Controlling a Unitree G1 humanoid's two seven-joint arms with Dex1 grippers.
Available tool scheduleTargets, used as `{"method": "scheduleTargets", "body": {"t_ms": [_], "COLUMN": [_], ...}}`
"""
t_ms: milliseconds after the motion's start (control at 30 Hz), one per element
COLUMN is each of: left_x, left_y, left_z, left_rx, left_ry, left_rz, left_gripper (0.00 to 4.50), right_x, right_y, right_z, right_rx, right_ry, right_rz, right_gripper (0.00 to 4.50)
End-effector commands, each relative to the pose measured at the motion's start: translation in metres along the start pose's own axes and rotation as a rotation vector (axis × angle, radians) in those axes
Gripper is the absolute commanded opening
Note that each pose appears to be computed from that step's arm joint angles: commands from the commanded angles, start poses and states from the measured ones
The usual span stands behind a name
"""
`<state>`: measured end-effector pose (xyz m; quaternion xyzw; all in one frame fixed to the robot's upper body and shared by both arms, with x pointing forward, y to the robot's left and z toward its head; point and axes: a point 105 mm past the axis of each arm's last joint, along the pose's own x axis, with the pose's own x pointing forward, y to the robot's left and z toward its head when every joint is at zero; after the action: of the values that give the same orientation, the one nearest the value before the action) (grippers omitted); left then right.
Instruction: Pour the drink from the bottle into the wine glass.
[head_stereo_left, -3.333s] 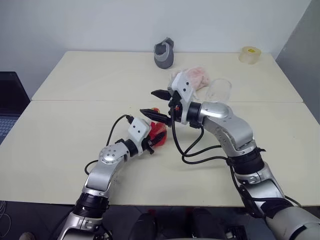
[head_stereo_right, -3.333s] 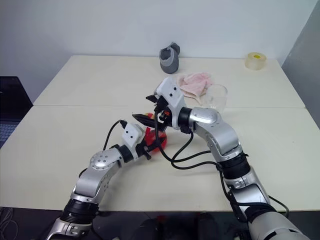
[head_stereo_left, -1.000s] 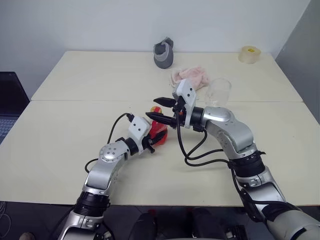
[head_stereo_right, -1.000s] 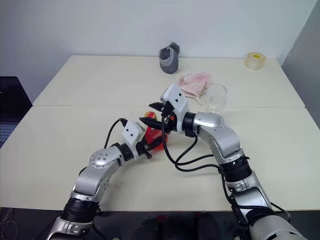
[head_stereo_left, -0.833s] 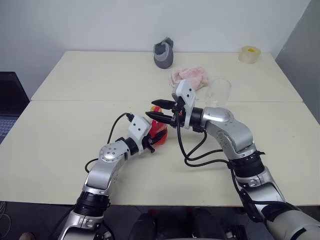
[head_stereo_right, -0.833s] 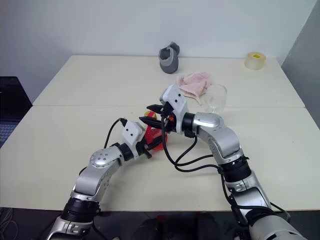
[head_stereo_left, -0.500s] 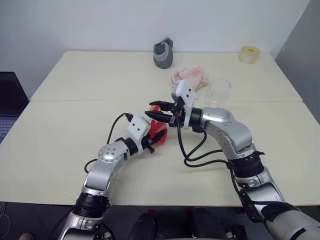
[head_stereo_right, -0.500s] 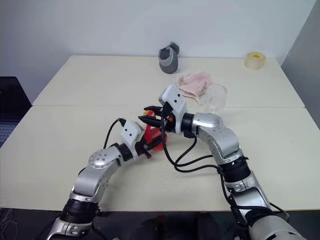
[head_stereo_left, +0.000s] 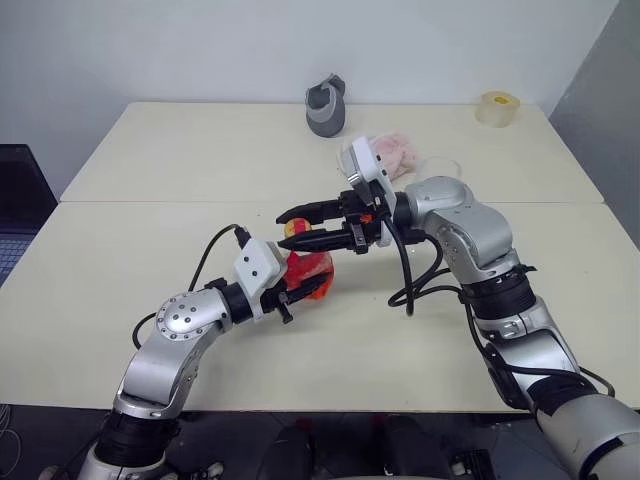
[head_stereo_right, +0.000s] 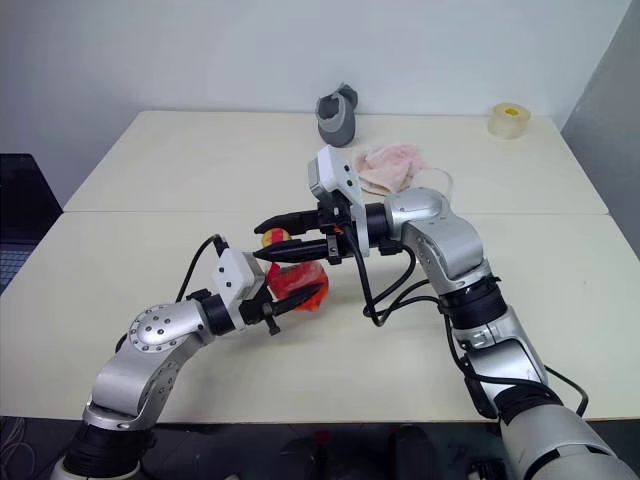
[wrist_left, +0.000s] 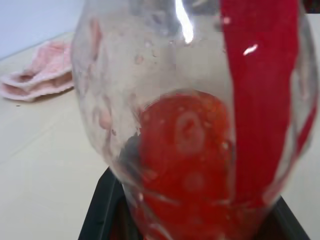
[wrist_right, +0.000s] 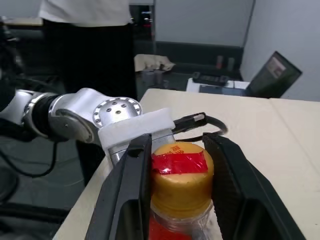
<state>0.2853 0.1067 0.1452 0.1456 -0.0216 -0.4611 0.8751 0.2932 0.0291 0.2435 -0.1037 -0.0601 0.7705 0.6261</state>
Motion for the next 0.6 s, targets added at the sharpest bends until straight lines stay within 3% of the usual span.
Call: {"method": "scheduleTargets", "body": {"t_ms": [33, 267, 433, 600], "left_x": [0.006, -0.001, 0.005, 0.012], "left_y": [-0.014, 0.001, 0.017, 0.028], "left_z": [0.022, 0.012, 0.009, 0.007], "left_rx": [0.045, 0.02, -0.013, -0.038], "left_ry": [-0.071, -0.042, -0.052, -0.058], "left_rz": [-0.063, 0.06, 0.202, 0.279], "left_gripper": [1.55, 1.55, 1.55, 1.55], "right_x": [0.017, -0.011, -0.035, -0.04], "right_y": [0.009, -0.005, -0.02, -0.029], "right_z": [0.019, 0.013, 0.004, 0.003], "right_rx": [-0.078, -0.075, -0.053, -0.068], "right_ry": [-0.036, -0.013, -0.011, -0.024], "right_rz": [0.091, -0.093, -0.331, -0.497], "right_gripper": [1.27, 3.59, 3.59, 3.59]}}
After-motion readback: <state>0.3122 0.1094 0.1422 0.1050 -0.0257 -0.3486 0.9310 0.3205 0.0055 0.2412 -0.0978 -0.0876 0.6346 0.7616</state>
